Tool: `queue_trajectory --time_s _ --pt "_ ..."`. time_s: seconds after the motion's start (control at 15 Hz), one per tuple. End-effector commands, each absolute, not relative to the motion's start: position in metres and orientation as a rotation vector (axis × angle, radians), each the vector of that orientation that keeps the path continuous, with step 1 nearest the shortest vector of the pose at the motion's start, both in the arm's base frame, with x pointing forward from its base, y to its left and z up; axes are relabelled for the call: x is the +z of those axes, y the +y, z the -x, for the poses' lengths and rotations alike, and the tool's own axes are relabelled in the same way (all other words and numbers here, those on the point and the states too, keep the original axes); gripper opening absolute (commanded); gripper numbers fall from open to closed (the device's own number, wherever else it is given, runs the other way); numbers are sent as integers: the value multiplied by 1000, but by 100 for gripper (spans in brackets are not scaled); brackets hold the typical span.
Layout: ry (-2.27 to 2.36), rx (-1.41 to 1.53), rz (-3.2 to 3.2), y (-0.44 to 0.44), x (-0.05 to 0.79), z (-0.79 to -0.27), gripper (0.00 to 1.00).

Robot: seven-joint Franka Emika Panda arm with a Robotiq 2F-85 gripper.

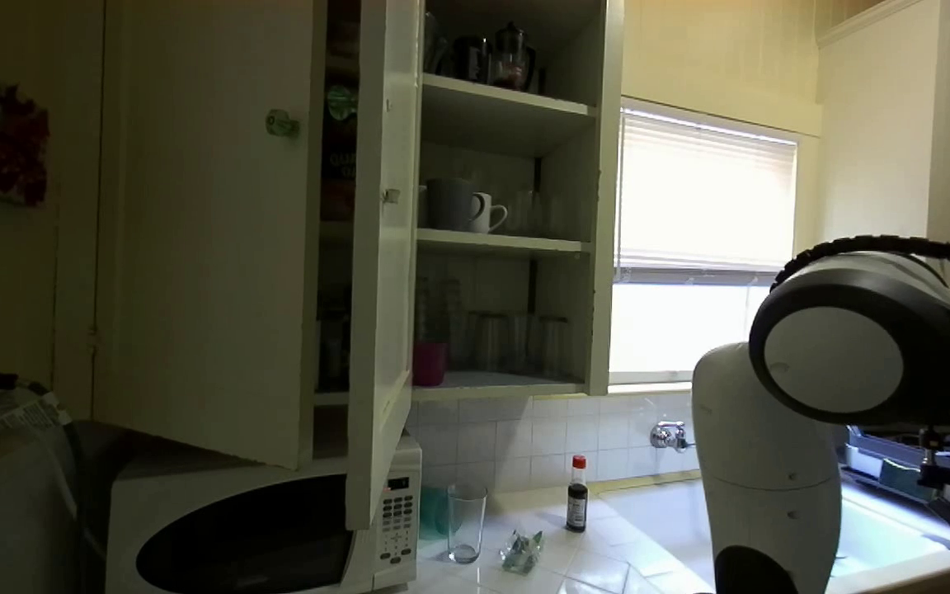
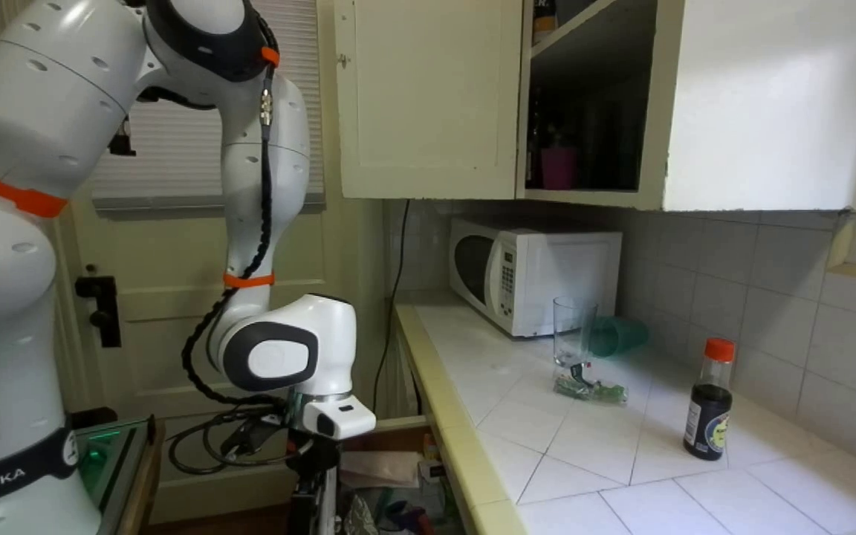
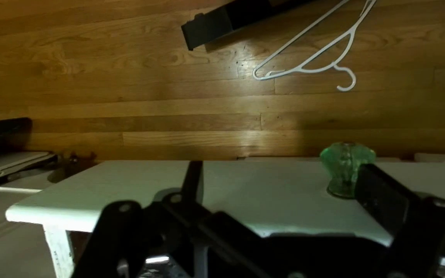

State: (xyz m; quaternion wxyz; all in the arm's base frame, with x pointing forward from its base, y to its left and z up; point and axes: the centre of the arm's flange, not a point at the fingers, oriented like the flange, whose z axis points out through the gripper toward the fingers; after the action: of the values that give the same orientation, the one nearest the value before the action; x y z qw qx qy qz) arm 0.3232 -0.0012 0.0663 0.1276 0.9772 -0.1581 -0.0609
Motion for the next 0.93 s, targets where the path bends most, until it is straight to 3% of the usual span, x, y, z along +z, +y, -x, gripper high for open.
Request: queue_trajectory --time_s 0.0,0.53,0.87 --pt "-616 27 -2770 -11 76 -313 100" --pt "-900 316 -2724 -46 88 -343 100" --pt "-831 231 -2813 -44 92 -332 100"
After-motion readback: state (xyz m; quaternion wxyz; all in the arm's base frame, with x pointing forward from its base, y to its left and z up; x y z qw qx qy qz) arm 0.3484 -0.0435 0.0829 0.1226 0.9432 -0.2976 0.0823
